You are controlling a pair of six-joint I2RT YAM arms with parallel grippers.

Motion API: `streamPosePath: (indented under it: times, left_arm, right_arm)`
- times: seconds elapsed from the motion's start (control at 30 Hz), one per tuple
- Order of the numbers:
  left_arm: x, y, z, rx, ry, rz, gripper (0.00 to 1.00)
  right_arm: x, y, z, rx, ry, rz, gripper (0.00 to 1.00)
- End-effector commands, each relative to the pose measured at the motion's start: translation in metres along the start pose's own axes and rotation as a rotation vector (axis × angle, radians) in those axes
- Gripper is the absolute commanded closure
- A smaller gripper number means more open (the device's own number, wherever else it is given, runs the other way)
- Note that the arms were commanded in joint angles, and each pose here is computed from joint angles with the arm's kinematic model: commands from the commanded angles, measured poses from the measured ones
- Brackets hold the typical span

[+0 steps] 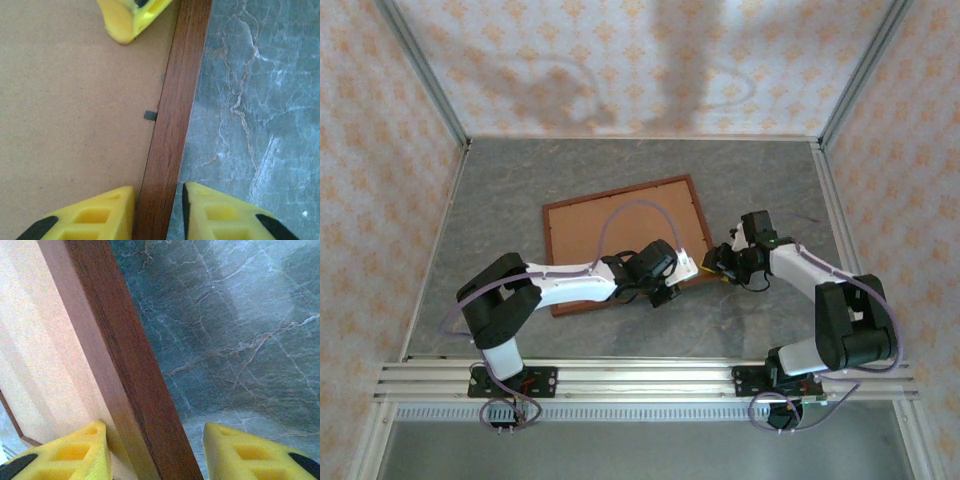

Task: Put the photo into the frame

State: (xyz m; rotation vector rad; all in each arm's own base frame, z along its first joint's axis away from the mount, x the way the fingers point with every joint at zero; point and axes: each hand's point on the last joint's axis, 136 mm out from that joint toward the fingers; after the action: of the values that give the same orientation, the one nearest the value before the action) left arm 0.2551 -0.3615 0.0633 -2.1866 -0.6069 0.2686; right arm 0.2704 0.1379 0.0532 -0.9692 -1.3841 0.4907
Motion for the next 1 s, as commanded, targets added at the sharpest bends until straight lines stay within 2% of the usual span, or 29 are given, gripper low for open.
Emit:
streamPosePath:
  times: [0.0,0.07,0.23,0.43,0.73,0.97]
  left_arm:
    - [0.001,0.000,-0.008,-0.039,0.017,-0.036,0.65]
    - [0.004,-0.002,-0.008,-0.038,0.039,-0.070,0.60]
    - [0.009,-0.010,-0.006,-0.021,0.154,-0.212,0.36]
    - [0.020,-0.016,-0.001,0.022,0.274,-0.380,0.17]
    - [0.047,-0.022,0.000,0.058,0.369,-0.595,0.17]
    - [0.059,-0.019,-0.003,0.092,0.407,-0.687,0.28]
  right_arm:
    - [0.011,-0.007,-0.003,-0.016,0.023,-0.024,0.62]
    - [0.012,-0.008,-0.003,-0.017,0.025,-0.026,0.63]
    - [0.016,-0.012,-0.004,-0.015,0.029,-0.031,0.65]
    - [0.023,-0.016,-0.006,-0.016,0.036,-0.050,0.66]
    - [0.029,-0.020,-0.007,-0.014,0.037,-0.065,0.68]
    - [0.031,-0.019,-0.007,-0.015,0.038,-0.069,0.69]
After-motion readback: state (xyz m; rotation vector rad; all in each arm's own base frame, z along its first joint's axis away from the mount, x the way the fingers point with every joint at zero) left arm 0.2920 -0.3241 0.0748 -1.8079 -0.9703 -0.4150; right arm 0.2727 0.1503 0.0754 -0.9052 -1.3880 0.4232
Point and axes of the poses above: each hand's point on the last joint's axis, 136 mm out from that joint toward the fingers, its own y axis out along the fingers, its own x axis along the line the jaws close on, z = x × y, and after that the axes turned 3 degrees about -y, right-handed
